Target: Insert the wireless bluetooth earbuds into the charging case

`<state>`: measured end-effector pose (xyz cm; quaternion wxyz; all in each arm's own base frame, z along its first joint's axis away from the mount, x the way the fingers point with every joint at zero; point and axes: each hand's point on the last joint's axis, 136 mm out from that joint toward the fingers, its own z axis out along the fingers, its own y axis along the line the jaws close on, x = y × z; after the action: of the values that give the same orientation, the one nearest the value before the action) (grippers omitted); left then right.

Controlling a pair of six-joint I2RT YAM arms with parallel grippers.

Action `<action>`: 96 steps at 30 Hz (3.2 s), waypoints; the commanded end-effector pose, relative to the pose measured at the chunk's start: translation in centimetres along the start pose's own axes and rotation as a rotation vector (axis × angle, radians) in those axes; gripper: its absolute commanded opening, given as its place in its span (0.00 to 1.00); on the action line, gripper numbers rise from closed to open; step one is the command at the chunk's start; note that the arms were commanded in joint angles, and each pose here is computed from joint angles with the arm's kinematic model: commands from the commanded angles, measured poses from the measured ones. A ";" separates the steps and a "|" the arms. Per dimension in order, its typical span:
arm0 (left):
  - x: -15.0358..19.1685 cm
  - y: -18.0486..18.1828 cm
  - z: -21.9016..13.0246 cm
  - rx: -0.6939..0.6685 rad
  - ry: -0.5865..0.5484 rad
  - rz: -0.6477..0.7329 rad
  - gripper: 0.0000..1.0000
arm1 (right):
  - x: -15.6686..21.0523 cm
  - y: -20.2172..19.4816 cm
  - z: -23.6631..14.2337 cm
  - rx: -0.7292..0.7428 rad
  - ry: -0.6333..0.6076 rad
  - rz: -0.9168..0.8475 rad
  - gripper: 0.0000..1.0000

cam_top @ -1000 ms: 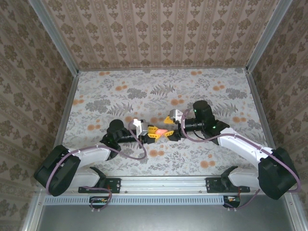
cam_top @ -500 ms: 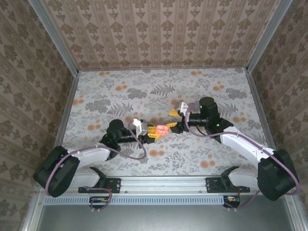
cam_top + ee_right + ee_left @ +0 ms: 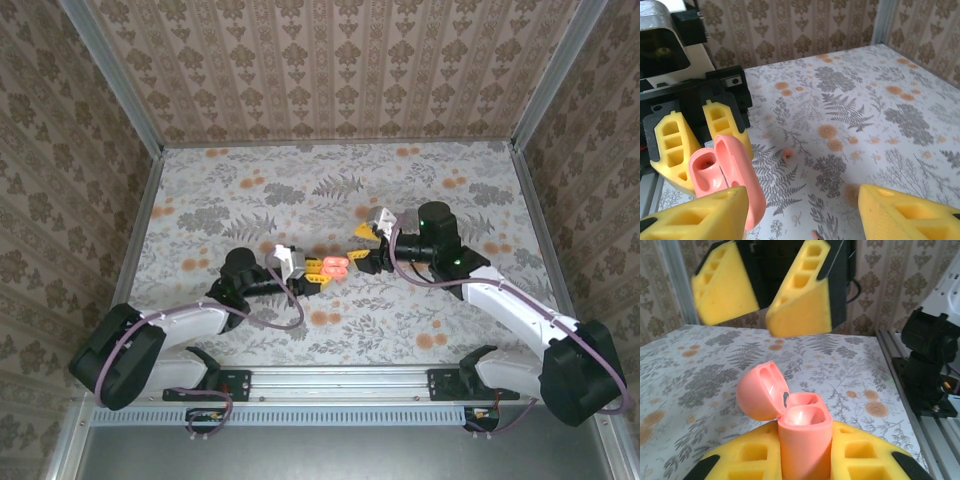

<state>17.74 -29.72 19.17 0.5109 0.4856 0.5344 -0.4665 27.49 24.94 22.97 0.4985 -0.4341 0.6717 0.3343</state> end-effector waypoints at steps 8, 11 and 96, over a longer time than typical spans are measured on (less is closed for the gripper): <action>-0.8 4.1 -2.6 -0.276 0.013 -0.053 0.06 | -1.2 -2.4 -2.1 0.248 0.113 0.346 0.67; -0.9 5.2 -4.0 -0.383 0.032 -0.068 0.06 | -1.2 -2.3 -2.2 0.270 0.149 0.410 0.64; 5.3 13.3 -25.0 -1.265 -0.062 -0.567 0.13 | 15.7 3.9 24.4 -0.138 0.789 0.141 0.40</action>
<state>28.69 -3.45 14.45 0.5642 -0.0790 0.7993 -0.1911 32.12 45.53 2.46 0.1728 -0.5170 0.8022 0.2435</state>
